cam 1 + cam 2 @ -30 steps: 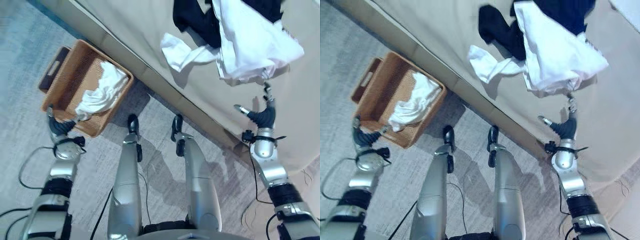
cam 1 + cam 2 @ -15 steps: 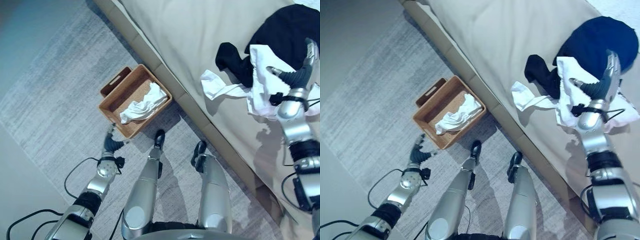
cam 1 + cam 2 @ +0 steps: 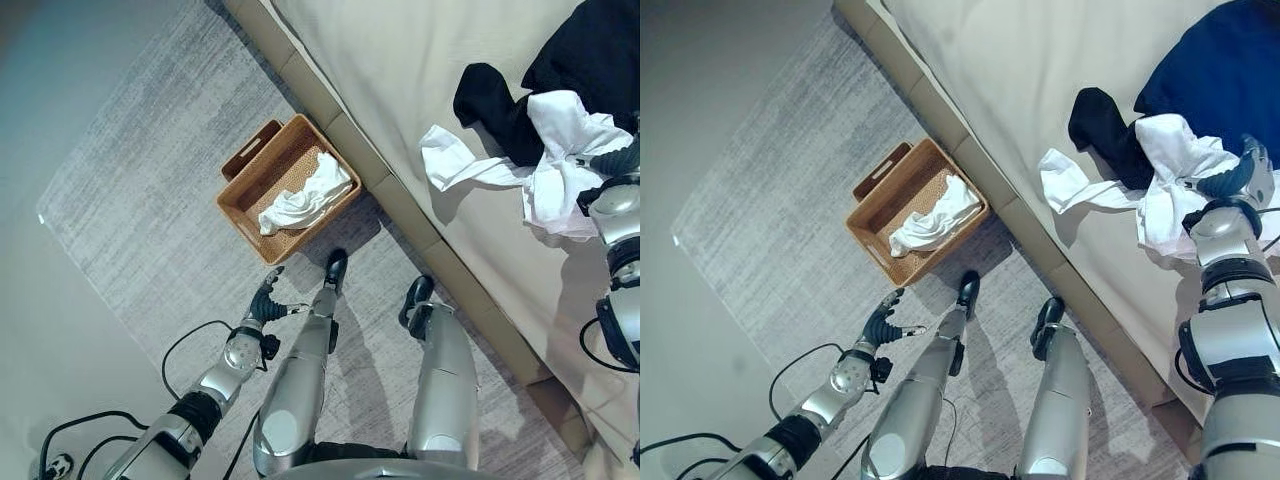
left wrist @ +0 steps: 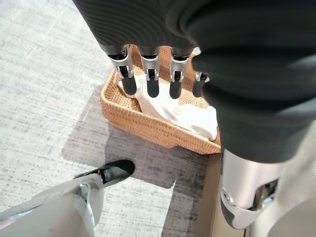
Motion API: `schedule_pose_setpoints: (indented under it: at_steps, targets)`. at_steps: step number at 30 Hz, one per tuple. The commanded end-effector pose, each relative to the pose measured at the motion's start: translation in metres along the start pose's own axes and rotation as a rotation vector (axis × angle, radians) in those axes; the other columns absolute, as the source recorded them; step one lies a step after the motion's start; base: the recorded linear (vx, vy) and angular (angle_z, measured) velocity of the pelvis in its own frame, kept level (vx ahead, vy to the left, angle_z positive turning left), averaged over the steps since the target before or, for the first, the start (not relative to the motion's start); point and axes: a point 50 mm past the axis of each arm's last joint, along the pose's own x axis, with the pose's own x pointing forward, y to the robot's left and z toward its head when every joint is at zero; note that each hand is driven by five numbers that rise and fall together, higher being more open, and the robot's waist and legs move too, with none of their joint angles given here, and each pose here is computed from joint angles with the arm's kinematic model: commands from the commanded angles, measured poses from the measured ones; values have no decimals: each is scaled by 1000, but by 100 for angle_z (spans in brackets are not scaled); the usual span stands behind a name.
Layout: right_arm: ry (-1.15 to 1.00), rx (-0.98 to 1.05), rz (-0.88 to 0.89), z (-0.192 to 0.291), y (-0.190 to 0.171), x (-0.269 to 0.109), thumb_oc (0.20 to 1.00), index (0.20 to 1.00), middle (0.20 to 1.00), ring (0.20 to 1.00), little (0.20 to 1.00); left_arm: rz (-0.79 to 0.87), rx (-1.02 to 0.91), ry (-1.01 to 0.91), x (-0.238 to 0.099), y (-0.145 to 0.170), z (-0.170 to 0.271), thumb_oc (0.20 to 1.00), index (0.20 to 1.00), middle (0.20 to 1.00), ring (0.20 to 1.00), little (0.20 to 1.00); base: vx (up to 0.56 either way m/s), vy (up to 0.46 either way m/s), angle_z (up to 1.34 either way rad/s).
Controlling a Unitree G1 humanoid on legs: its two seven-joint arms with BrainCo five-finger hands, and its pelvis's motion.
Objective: Pick up clothes into the bucket
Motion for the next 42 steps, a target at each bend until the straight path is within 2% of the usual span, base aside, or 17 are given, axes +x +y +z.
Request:
schedule_pose_setpoints:
  at_steps: [1,8,10,16,20,21,22,24,26,27,32,35,42]
  targets:
    - [57,-145,-14,-15,-19,5,1000,1000,1000,1000,1000,-16,-41,7,2,-11,2,1000,1000,1000,1000,1000,-5,-14,-6]
    - [-3,-188,53,-2,7,-2,1000,1000,1000,1000,1000,5,-61,4,7,-10,7,1000,1000,1000,1000,1000,-45,8,-12]
    - [-63,-150,81,14,26,-8,1000,1000,1000,1000,1000,16,-65,1,10,-10,9,1000,1000,1000,1000,1000,-27,0,-13]
    - [-160,-58,104,39,47,-19,1000,1000,1000,1000,1000,26,-61,-10,12,-13,13,1000,1000,1000,1000,1000,-31,3,-18]
    - [-200,8,71,51,47,-20,1000,1000,1000,1000,1000,42,-65,-12,12,-11,12,1000,1000,1000,1000,1000,-46,29,-12]
    - [-242,94,5,62,39,-20,1000,1000,1000,1000,1000,56,-65,-17,11,-10,12,1000,1000,1000,1000,1000,-24,39,-9]
    - [-242,94,5,62,39,-21,1000,1000,1000,1000,1000,55,-64,-17,11,-10,12,1000,1000,1000,1000,1000,-45,96,-15]
    - [-370,233,-113,85,26,-29,1000,1000,1000,1000,1000,82,-58,-20,10,-6,10,1000,1000,1000,1000,1000,-35,88,-20]
    - [-414,271,-159,89,21,-35,1000,1000,1000,1000,1000,95,-52,-19,9,-5,9,1000,1000,1000,1000,1000,-24,64,-24]
    - [-446,342,-240,90,11,-39,1000,1000,1000,1000,1000,113,-49,-15,10,-4,8,1000,1000,1000,1000,1000,-26,74,-32]
    - [-434,518,-382,77,-4,-51,1000,1000,1000,1000,1000,150,-54,-19,9,0,7,1000,1000,1000,1000,1000,-35,81,-24]
    - [-420,544,-397,71,-2,-55,1000,1000,1000,1000,1000,155,-54,-9,9,0,5,1000,1000,1000,1000,1000,-26,56,-27]
    - [-354,454,-320,48,20,-59,1000,1000,1000,1000,1000,169,-57,-8,8,2,3,1000,1000,1000,1000,1000,-29,48,-15]
